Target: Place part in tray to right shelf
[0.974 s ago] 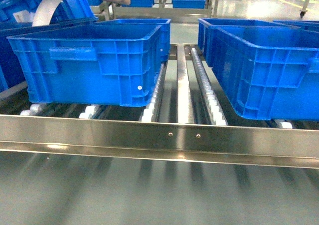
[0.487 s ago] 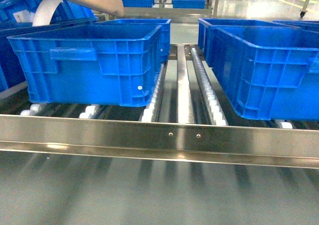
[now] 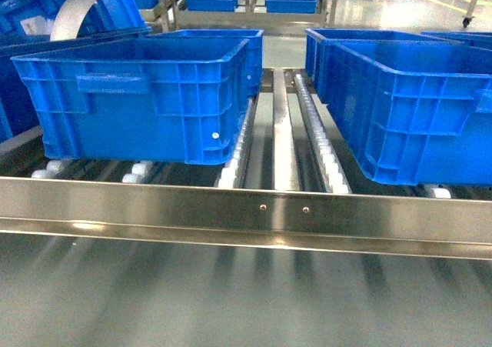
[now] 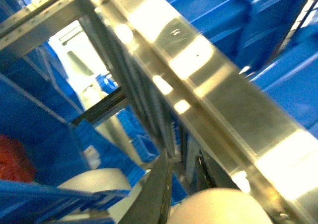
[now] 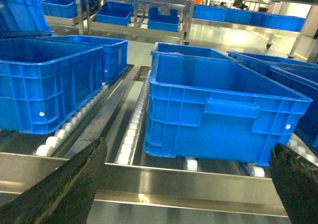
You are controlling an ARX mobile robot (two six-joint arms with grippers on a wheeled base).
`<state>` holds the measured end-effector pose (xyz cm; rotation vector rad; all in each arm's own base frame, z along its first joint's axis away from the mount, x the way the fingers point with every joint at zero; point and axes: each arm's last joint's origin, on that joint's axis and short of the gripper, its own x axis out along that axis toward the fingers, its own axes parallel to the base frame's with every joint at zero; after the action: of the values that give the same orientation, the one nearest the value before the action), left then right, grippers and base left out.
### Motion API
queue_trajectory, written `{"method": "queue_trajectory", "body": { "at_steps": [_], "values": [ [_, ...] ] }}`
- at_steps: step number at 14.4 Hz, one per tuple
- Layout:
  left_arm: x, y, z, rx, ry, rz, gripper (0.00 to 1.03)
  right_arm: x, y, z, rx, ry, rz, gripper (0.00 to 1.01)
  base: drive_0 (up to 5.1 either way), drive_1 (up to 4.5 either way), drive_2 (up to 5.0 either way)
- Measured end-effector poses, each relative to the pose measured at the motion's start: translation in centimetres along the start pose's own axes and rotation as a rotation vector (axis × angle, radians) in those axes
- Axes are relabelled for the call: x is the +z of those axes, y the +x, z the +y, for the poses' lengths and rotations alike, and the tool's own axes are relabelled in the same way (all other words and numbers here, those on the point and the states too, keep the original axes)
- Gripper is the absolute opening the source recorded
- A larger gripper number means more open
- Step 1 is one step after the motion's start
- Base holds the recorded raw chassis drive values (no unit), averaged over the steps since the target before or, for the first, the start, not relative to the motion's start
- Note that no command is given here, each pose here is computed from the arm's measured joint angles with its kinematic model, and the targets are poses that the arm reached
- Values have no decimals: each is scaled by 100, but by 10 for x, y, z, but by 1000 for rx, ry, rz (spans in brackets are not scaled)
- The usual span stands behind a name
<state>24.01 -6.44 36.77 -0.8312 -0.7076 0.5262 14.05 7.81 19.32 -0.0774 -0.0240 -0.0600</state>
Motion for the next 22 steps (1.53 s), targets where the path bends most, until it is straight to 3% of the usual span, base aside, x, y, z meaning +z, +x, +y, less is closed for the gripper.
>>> {"method": "queue_trajectory", "body": {
  "at_steps": [1, 2, 3, 4, 5, 6, 7, 8, 10, 12, 13, 14, 15, 18, 19, 20, 22],
  "values": [
    [20, 3, -7, -173, 281, 166, 12, -3, 0, -5, 47, -5, 36, 86, 0, 0, 0],
    [42, 1, 2, -327, 473, 281, 12, -6, -3, -15, 53, 19, 40, 75, 0, 0, 0],
    [50, -9, 22, -398, 619, 407, 12, -9, -6, -24, 44, 36, 37, 66, 0, 0, 0],
    [43, -30, 63, -456, 765, 591, 12, -11, -8, -34, 48, 52, 31, 51, 0, 0, 0],
    [29, -41, 86, -504, 801, 689, 12, -13, -10, -38, 64, 54, 34, 40, 0, 0, 0],
    [15, -52, 115, -510, 835, 778, 12, -18, -13, -46, 59, 55, 37, 26, 0, 0, 0],
    [16, -58, 129, -495, 844, 773, 12, -19, -15, -51, 47, 58, 33, 15, 0, 0, 0],
    [25, -61, 134, -507, 820, 709, 12, -19, -16, -55, 57, 59, 28, 1, 0, 0, 0],
    [29, -69, 146, -524, 807, 691, 12, -23, -19, -61, 54, 64, 18, 2, 0, 0, 0],
    [24, -77, 172, -519, 825, 753, 12, -27, -22, -65, 56, 65, 13, 2, 0, 0, 0],
    [28, -78, 182, -491, 831, 733, 12, -27, -24, -68, 59, 66, 8, 2, 0, 0, 0],
    [31, -81, 183, -503, 826, 709, 12, -28, -25, -75, 65, 64, 12, 2, 0, 0, 0],
    [31, -85, 185, -521, 818, 711, 12, -28, -25, -79, 34, 66, 9, 2, 0, 0, 0],
    [29, -96, 200, -512, 825, 732, 12, -29, -29, -78, 58, 66, 17, 2, 0, 0, 0],
    [30, -98, 202, -516, 822, 724, 12, -35, -36, -78, 63, 65, 65, 2, 0, 0, 0],
    [31, -100, 203, -517, 822, 722, 12, -29, -39, -78, 60, 67, 1, 2, 0, 0, 0],
    [31, -105, 208, -517, 822, 724, 12, -31, -39, -78, 60, 67, 19, 2, 0, 0, 0]
  ]
}}
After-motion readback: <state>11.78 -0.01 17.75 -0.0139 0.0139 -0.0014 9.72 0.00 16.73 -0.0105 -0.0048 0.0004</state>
